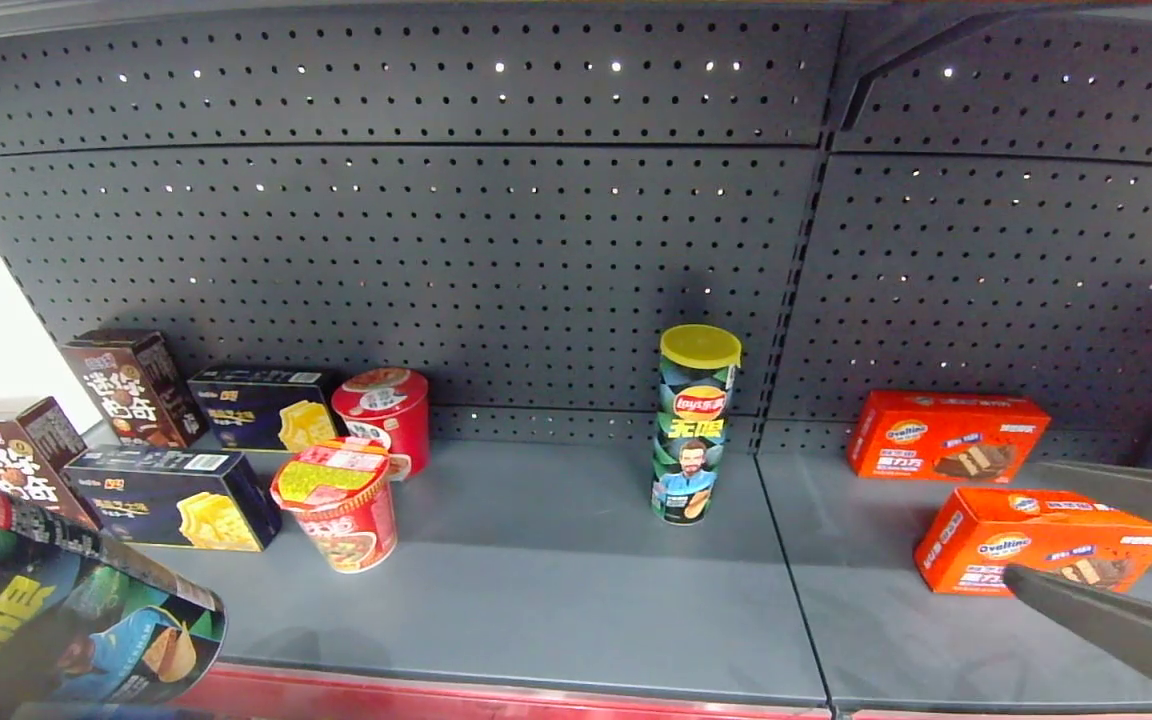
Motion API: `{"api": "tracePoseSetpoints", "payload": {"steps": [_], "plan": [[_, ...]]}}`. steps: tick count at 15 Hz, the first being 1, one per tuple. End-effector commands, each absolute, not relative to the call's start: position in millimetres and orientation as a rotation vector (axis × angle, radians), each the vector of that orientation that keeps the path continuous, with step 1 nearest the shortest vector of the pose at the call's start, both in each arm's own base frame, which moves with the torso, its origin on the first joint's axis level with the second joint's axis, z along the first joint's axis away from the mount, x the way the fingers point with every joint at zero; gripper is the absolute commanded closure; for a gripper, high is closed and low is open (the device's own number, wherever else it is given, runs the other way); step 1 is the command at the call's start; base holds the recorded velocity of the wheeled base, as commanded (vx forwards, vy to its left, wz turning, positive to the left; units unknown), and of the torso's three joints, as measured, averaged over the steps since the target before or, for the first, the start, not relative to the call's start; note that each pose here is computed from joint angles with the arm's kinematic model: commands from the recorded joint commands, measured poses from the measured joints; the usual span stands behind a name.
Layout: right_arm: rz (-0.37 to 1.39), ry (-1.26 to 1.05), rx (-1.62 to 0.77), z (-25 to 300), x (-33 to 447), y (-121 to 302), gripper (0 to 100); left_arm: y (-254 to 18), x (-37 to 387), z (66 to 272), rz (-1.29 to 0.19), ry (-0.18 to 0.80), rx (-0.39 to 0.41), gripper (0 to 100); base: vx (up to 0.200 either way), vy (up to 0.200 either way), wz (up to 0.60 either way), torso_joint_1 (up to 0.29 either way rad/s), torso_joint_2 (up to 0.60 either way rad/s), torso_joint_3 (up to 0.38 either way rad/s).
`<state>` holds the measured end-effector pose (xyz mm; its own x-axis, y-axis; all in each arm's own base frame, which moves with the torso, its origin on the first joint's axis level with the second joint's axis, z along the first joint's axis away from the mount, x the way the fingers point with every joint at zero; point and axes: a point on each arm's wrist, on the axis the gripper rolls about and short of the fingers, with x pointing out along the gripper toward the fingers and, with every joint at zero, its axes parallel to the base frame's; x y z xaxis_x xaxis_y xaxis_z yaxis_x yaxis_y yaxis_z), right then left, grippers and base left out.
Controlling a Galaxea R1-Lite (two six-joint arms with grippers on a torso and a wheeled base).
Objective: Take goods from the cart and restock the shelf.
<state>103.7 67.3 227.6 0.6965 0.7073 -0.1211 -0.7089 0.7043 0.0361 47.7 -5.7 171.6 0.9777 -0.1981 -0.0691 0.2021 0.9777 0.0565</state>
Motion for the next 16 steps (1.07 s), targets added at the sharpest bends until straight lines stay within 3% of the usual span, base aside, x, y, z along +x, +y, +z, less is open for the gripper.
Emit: {"api": "tracePoseSetpoints", "payload": {"steps": [1, 7, 16], "plan": [[0.856, 0.179, -0.016, 218, 165, 89, 0, -6, 51, 173, -0.202, 0.073, 0.063, 100, 0.000, 0.000, 0.00, 0.000, 0.00, 0.000], [1.014, 0.189, -0.056, 200, 256, 93, 0, -6, 51, 181, -0.202, 0.043, 0.062, 100, 0.000, 0.000, 0.00, 0.000, 0.00, 0.000], [1.106, 0.168, -0.079, 180, 342, 110, 0, -6, 50, 182, -0.205, 0.043, 0.025, 100, 0.000, 0.000, 0.00, 0.000, 0.00, 0.000]]}}
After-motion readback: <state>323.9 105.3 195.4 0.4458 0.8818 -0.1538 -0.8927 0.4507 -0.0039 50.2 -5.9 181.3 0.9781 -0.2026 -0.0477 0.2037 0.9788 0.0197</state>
